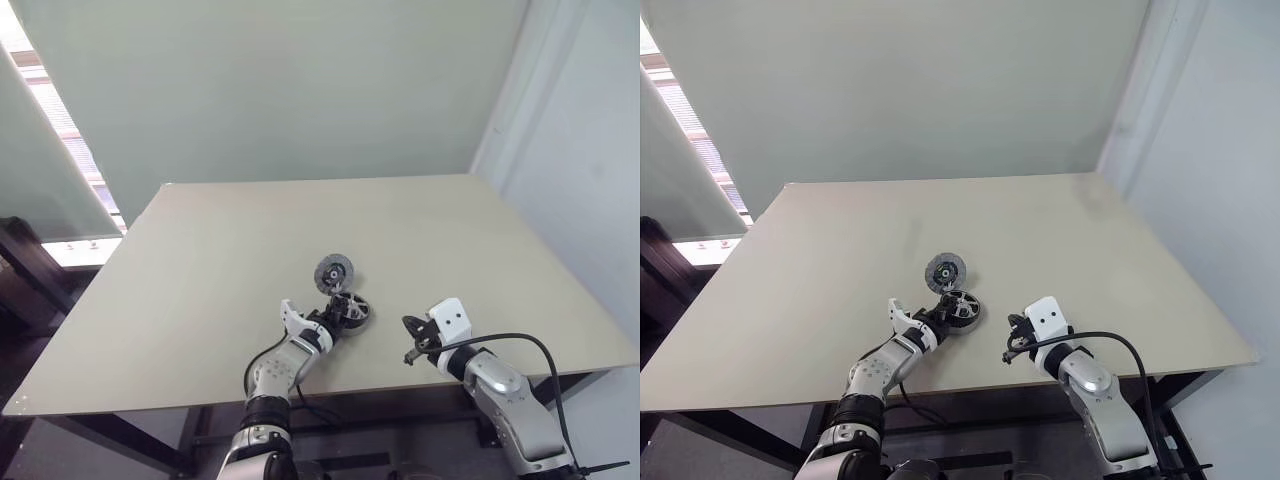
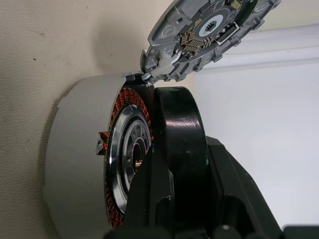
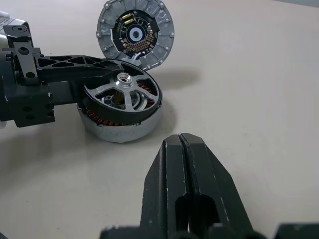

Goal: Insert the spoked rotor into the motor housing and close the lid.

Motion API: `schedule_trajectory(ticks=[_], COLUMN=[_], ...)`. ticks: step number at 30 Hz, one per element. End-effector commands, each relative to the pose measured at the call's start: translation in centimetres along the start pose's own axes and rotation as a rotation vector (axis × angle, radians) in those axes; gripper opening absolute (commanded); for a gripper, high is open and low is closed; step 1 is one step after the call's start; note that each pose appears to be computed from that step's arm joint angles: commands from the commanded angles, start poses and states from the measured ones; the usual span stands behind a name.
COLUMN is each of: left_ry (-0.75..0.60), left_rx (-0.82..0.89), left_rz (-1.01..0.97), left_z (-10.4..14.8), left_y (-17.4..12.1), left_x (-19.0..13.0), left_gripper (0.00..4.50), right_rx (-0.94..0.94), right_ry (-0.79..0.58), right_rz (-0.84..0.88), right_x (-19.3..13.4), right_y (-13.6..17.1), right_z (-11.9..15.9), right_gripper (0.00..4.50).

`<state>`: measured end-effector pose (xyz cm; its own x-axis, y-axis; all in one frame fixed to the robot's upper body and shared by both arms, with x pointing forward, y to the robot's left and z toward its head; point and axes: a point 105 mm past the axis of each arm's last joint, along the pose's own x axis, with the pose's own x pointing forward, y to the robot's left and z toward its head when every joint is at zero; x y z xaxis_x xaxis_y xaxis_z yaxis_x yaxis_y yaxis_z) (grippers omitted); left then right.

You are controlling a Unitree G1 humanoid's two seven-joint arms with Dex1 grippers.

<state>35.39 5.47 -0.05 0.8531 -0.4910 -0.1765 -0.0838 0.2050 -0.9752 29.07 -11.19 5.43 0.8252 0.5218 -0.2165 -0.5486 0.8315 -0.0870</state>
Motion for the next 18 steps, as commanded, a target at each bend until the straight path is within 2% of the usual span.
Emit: schedule_trajectory(ticks=[1, 2, 10, 18], left_ry=[0.029, 0.027, -0.002, 0.000], left_rx=[0.006, 0.009, 0.066, 0.147], left_rz=[0.003, 0.007, 0.041, 0.011], left_z=[-0.8, -0.8, 0.3, 1.2], left_y=[-0.8, -0.8, -1.1, -3.6], left_x=[0.8, 0.8, 0.2, -0.9], left_gripper=[1.61, 1.83, 4.47, 4.49], right_rx=[-0.024, -0.024, -0.026, -0.026], right_ry=[-0.061, -0.061, -0.060, -0.064], right_rz=[0.002, 0.002, 0.012, 0.022], right_x=[0.1, 0.2, 0.5, 0.8], right_y=[0.0, 0.0, 0.2, 0.2], right_z=[1.7, 1.7, 1.6, 1.5], right_gripper=[0.00, 0.00, 0.00, 0.00])
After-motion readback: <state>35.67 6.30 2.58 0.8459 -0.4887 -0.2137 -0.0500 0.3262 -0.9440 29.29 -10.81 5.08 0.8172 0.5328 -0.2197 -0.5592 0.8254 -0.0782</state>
